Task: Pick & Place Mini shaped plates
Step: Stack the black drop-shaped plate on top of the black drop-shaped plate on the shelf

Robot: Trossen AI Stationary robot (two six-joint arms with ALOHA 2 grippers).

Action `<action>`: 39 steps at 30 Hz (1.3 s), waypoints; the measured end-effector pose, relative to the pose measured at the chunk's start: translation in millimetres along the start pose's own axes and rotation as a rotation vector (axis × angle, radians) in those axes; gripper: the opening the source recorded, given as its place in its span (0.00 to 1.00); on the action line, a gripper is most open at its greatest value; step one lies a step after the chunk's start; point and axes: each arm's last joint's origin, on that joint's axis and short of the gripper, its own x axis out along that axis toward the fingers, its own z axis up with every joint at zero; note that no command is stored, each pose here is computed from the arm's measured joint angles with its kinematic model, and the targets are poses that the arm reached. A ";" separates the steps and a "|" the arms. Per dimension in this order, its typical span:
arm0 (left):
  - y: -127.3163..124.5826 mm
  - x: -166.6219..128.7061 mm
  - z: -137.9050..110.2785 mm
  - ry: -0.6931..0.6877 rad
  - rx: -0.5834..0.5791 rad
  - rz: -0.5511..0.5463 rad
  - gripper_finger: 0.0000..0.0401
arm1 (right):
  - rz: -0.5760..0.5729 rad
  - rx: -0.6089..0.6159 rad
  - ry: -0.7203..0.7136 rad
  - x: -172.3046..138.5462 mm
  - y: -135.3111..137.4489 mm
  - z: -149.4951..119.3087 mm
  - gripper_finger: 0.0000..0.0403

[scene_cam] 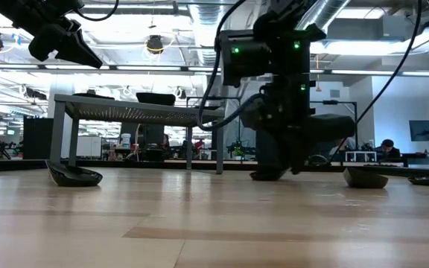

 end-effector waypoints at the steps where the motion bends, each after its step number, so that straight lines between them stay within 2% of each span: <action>1: 0.0 0.0 0.0 0.000 0.000 0.000 0.17 | -0.009 0.003 -0.001 0.1 -0.6 0.3 0.29; 6: 0.0 0.0 0.0 0.000 0.000 0.000 0.17 | -0.037 0.028 -0.036 1.5 -6.7 2.9 0.29; 10: 0.0 0.0 0.0 0.000 0.000 0.000 0.17 | -0.013 0.026 -0.042 2.9 -9.9 1.6 0.28; 15: 0.0 0.0 0.0 0.000 0.000 0.000 0.17 | 0.027 -0.028 -0.057 3.3 -9.8 1.6 0.17; 20: 0.0 0.0 0.0 0.000 0.000 0.000 0.17 | 0.030 -0.027 -0.060 3.3 -9.8 1.7 0.03; 27: 0.0 0.0 0.0 0.000 -0.001 0.000 0.17 | 0.058 0.047 -0.065 -0.1 -1.3 4.4 0.01; 34: 0.0 0.0 0.0 0.000 -0.001 0.000 0.17 | 0.034 0.047 -0.095 -44.4 3.6 19.2 0.00; 36: 0.0 0.0 0.0 0.000 0.000 0.000 0.17 | -0.028 0.034 -0.127 -66.2 0.1 25.3 0.01; 39: 0.0 0.0 0.0 0.000 -0.001 0.000 0.17 | -0.180 -0.036 -0.138 -96.2 -8.6 28.9 0.00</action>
